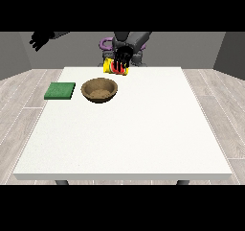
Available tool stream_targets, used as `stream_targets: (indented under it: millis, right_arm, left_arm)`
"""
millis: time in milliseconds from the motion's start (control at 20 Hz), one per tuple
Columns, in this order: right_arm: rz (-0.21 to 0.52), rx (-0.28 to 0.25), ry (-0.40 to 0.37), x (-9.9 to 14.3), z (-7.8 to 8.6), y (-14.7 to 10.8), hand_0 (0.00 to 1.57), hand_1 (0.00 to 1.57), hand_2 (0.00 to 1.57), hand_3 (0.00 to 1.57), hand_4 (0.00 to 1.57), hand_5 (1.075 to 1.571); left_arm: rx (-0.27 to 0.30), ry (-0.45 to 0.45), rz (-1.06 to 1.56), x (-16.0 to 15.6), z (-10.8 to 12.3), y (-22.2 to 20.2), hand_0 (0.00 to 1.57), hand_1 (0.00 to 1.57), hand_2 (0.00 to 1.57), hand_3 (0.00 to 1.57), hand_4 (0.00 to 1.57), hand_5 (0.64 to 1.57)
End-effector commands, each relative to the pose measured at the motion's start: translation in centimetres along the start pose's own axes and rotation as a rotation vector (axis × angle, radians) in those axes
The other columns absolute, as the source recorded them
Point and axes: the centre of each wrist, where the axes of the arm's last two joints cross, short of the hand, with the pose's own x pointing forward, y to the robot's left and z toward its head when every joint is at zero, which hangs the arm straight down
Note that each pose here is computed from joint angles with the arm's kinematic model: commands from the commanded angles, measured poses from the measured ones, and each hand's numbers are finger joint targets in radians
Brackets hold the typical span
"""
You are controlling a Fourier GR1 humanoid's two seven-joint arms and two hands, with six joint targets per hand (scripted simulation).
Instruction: Pick the cup and pour the ball into the bowl, then pick the bowl and place it on the pad
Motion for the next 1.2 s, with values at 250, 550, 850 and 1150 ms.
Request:
stream_targets:
  millis: [250,550,850,1150]
  right_arm:
    - [-0.009,0.022,0.029,-0.8,-0.9,0.5,0.0,0.0,0.0,0.26,0.69,1.554]
    - [-0.008,0.065,0.017,-1.3,-1.6,1.0,0.0,0.0,0.0,0.32,0.69,1.553]
    - [-0.002,0.026,0.04,-0.4,-3.0,2.5,0.0,0.0,0.0,0.14,0.73,1.546]
    - [-0.009,-0.108,0.038,-1.4,-2.5,2.8,0.0,0.0,0.0,0.18,0.74,1.553]
  left_arm:
    - [0.022,-0.058,-0.452,3.4,-1.5,2.3,1.4,1.4,1.57,1.57,1.04,1.571]
    - [-0.023,-0.099,-0.576,5.9,0.9,2.0,0.25,0.25,1.23,1.56,1.08,1.57]
    - [-0.054,-0.152,-0.585,7.5,1.9,3.3,0.0,0.0,1.06,1.55,1.11,1.57]
    - [0.067,-0.044,-0.002,1.8,-0.9,7.4,1.04,1.04,1.57,1.44,1.27,1.567]
